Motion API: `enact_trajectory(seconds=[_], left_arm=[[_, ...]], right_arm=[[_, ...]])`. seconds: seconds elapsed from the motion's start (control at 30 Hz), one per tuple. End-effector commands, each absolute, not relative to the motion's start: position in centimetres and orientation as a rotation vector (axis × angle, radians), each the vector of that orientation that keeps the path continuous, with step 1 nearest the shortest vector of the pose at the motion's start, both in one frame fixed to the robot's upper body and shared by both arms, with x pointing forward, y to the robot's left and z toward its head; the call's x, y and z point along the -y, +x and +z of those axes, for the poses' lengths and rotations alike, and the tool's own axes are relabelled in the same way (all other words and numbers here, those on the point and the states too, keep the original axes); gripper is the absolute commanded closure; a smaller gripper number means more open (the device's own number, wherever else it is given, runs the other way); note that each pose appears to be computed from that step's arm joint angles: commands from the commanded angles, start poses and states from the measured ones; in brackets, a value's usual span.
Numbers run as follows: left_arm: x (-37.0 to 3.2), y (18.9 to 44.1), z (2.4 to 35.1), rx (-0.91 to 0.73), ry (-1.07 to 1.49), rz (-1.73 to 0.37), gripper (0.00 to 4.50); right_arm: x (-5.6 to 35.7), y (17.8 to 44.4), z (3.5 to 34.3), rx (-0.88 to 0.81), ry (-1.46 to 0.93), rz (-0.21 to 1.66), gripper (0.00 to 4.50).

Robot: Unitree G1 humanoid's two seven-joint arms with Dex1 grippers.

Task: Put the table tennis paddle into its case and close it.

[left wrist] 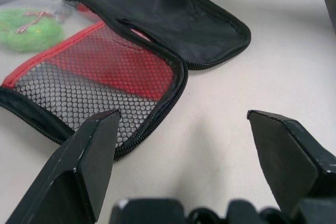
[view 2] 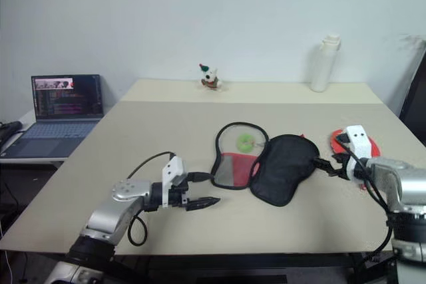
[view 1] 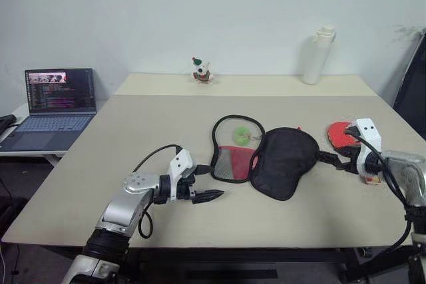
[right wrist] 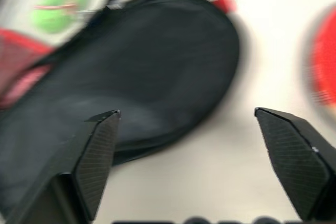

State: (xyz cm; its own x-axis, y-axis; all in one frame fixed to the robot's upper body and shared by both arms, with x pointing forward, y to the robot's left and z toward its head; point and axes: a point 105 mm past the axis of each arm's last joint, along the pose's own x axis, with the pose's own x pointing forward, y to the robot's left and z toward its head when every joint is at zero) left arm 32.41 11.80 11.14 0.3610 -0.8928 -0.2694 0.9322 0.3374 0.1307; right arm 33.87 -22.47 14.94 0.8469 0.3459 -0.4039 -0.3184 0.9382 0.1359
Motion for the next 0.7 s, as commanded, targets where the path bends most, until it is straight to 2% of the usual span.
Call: enact_trajectory(seconds=[0.03, 0.17, 0.3, 0.53, 0.63, 0.7], left_arm=[[-11.7, 32.5, 13.1, -0.104, 0.294, -1.232, 0.27], [-11.9, 32.5, 14.1, -0.095, 0.304, -1.268, 0.27], [-12.1, 33.0, 14.9, -0.084, 0.331, -1.266, 0.27], [-11.8, 33.2, 15.5, -0.071, 0.347, -1.267, 0.27], [-11.6, 33.1, 15.5, -0.068, 0.347, -1.265, 0.27], [-11.6, 33.1, 15.6, -0.066, 0.346, -1.261, 0.27]], right_arm=[[21.2, 32.7, 15.1, -0.383, 0.083, 0.278, 0.02], [18.6, 31.8, 13.1, -0.405, 0.098, 0.271, 0.02], [17.8, 31.9, 11.8, -0.416, 0.099, 0.24, 0.02], [15.5, 32.6, 10.8, -0.416, 0.097, 0.278, 0.02], [15.0, 33.1, 11.1, -0.398, 0.076, 0.306, 0.61], [15.0, 33.3, 11.3, -0.393, 0.074, 0.314, 1.28]])
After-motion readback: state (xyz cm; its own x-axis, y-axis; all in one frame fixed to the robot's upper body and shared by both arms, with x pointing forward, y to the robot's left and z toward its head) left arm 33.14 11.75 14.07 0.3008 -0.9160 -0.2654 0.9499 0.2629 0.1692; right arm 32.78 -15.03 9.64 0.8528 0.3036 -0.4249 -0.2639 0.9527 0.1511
